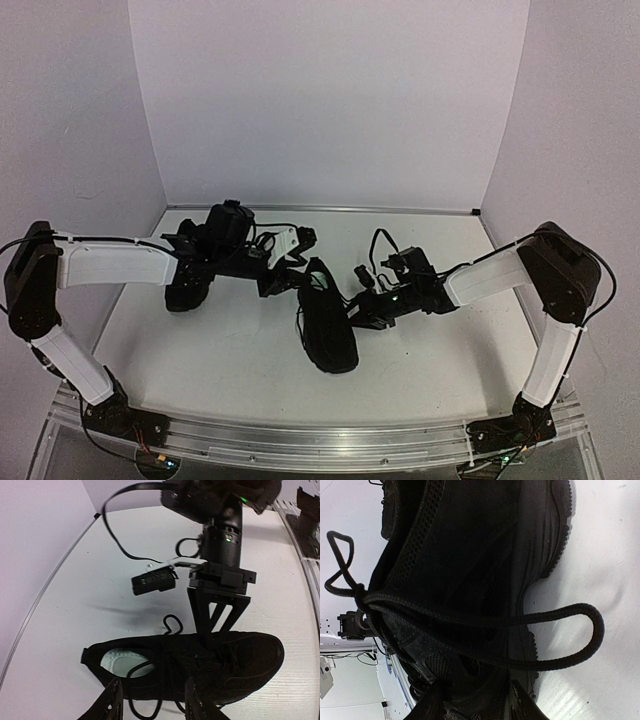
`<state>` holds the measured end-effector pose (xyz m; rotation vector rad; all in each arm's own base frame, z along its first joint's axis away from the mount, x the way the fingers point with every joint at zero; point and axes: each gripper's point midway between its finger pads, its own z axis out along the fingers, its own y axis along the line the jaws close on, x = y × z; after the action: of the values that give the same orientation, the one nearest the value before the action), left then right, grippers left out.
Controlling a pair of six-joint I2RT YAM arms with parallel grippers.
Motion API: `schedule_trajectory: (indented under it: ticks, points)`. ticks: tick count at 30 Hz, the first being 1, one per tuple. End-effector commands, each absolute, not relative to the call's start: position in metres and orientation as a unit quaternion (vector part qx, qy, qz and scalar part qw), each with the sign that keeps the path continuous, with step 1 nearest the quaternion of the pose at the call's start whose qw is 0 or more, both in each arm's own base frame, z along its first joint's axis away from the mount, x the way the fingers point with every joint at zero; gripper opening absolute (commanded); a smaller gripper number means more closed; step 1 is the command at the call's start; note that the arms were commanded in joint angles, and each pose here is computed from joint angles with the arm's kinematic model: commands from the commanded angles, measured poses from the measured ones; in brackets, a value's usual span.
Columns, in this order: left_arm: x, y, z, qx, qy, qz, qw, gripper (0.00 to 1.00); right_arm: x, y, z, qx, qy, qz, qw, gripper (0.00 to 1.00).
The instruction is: Tie the shoes
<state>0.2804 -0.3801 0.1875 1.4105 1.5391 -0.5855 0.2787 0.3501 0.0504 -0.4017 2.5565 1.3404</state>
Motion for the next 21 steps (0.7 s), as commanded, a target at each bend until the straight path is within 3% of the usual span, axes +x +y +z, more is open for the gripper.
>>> schedule_trajectory:
  ticks: [1,13,19,21]
  points:
    - [0.280,-0.395,0.176,0.618,0.611,-0.201,0.451,0.39,0.278,0.351,0.040,-0.130,0.882,0.441,0.106,0.41]
    - [0.301,-0.406,0.156,0.623,0.629,-0.160,0.437,0.29,0.277,0.350,0.038,-0.130,0.883,0.439,0.105,0.41]
    - [0.302,-0.403,0.160,0.619,0.629,-0.156,0.444,0.02,0.277,0.350,0.038,-0.129,0.883,0.438,0.104,0.41]
    - [0.304,-0.400,0.164,0.612,0.632,-0.150,0.451,0.00,0.278,0.350,0.037,-0.128,0.884,0.438,0.104,0.41]
